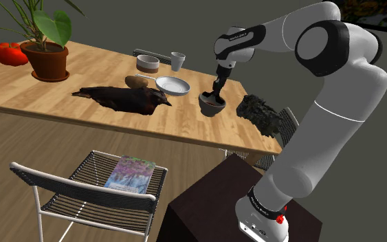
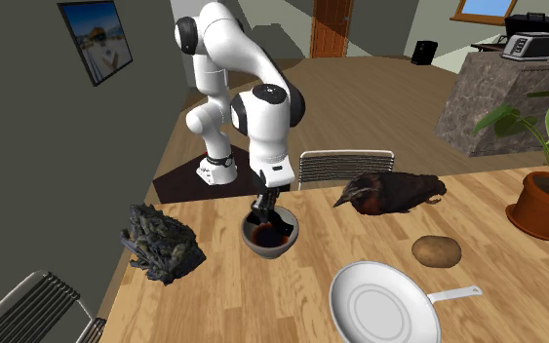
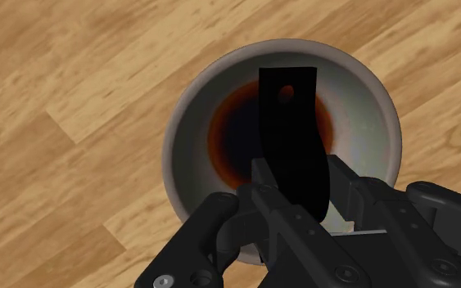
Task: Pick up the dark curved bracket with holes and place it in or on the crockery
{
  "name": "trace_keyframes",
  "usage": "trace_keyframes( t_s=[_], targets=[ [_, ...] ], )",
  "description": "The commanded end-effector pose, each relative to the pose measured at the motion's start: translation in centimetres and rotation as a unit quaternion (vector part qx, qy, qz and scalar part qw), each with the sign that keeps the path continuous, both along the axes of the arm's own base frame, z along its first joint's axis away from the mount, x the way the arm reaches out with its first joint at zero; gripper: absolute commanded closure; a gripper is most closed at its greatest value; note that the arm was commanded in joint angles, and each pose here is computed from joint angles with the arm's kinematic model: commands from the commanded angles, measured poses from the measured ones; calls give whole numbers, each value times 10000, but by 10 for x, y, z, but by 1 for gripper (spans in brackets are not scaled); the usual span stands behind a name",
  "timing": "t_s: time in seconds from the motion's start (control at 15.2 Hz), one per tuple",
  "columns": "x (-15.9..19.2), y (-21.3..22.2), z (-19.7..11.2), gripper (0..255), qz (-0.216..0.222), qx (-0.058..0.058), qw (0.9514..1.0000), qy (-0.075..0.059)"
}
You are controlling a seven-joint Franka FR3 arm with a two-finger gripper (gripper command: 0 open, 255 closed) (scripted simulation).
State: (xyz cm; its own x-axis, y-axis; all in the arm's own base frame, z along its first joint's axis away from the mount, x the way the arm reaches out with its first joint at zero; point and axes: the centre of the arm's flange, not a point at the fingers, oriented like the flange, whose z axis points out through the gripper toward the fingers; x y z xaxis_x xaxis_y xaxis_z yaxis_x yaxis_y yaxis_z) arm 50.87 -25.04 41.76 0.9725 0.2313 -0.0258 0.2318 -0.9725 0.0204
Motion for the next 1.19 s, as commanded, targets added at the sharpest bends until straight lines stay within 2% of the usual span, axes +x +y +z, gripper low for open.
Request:
trace_keyframes(
  t_s=[0.0,0.33,0.59,1.12],
  targets=[
    [0,0,0,0,1,0,10000,-1],
    [0,0,0,0,1,0,10000,-1],
    [1,1,50,0,1,0,10000,-1],
    [1,1,50,0,1,0,10000,-1]
  ],
)
